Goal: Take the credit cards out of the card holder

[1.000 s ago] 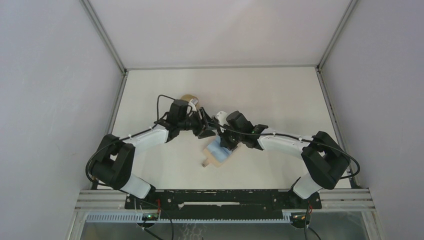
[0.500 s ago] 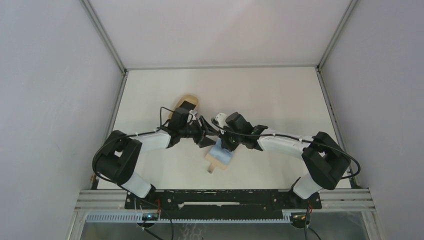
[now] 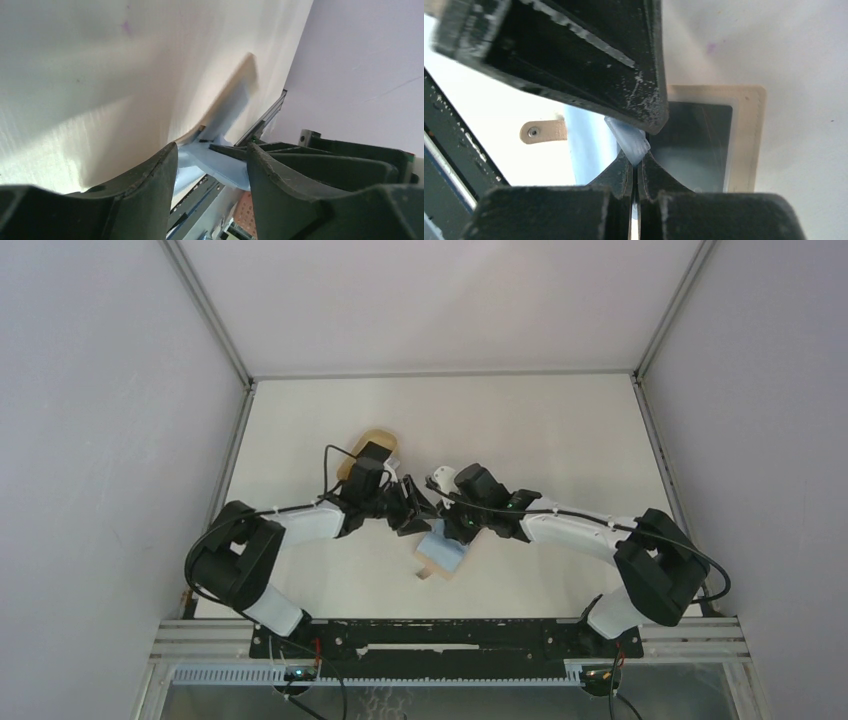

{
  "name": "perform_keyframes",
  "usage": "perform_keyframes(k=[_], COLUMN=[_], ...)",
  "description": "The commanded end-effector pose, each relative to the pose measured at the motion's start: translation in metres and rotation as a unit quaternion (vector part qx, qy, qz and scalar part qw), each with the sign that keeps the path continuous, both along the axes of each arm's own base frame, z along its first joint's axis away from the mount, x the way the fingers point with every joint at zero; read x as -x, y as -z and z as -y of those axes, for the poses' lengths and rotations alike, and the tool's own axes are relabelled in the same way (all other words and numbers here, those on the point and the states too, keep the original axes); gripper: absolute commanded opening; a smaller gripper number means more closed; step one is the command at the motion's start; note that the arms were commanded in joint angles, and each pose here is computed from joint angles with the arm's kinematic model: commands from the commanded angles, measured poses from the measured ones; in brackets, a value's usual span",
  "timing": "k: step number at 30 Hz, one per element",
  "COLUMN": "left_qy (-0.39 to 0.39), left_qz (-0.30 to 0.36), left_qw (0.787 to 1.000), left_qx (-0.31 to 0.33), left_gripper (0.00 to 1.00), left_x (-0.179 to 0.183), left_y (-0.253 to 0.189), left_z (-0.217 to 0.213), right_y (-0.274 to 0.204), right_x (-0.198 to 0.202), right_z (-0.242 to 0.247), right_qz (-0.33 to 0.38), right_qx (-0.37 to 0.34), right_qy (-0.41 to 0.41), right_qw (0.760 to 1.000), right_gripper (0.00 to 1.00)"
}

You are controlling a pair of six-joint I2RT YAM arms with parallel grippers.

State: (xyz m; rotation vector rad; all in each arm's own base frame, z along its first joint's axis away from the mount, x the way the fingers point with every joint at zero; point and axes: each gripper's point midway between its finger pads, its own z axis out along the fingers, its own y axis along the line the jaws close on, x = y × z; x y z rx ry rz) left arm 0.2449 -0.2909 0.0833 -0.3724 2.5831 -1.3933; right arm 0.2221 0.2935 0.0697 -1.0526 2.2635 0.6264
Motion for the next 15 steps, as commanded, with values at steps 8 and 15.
perform_keyframes(k=[8, 15], left_qy=[0.016, 0.047], left_qz=[0.075, 0.131], left_qw=[0.997, 0.989], left_qx=[-0.025, 0.058], left_gripper=[0.59, 0.60], left_x=[-0.014, -0.019], left_y=[0.011, -0.034], left_z=[-0.003, 0.005], right_y=[-0.079, -0.098], right_x=[0.025, 0.037], right_z=[-0.032, -0.029], right_qz=[-0.011, -0.037], right_qx=[-0.112, -0.122], right_qy=[-0.105, -0.134], right_qw=[0.988, 0.983], right_gripper=[0.00, 0.00])
